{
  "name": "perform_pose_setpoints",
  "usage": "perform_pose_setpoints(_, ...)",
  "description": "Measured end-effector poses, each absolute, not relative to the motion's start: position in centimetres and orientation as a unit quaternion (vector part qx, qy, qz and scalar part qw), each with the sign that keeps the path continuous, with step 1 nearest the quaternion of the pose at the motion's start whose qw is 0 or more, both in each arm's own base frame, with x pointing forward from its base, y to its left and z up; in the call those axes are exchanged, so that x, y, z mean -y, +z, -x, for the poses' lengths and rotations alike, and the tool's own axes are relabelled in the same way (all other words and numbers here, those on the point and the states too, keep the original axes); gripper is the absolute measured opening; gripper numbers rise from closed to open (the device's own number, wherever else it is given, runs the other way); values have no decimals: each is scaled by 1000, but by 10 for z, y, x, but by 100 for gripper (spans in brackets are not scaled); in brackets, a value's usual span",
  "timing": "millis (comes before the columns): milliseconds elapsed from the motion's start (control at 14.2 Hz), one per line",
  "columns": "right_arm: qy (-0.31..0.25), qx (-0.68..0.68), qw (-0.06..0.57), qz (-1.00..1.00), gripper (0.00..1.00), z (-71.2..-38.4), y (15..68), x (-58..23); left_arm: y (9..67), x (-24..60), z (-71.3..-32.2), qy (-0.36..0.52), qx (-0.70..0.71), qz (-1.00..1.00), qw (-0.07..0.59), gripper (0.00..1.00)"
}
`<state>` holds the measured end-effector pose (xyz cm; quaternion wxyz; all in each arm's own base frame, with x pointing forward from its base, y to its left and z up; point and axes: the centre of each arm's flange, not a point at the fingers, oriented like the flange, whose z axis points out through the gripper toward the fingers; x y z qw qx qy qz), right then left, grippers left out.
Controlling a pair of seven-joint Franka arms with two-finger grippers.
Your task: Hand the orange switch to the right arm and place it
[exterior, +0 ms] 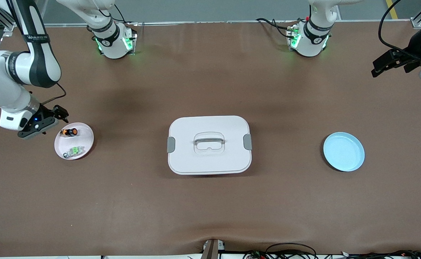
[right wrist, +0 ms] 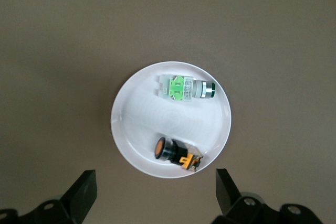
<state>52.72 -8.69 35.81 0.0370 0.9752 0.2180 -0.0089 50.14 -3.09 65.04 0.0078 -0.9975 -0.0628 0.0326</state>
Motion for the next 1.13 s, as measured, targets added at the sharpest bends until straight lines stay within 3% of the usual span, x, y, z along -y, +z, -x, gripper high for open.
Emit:
perform_pose_setpoints(424, -32, -51, 32, -998, 100, -546, 420, 75, 645, 31, -507, 35, 63, 997, 7, 100)
perform_pose_setpoints(706, -34, 57, -16, -998, 100, -558, 483, 64, 645, 31, -507, 34, 63, 997, 7, 100)
perform_pose_setpoints(1129, -3, 88, -18, -996, 100, -566, 585, 53, 646, 31, -507, 34, 63, 997, 7, 100)
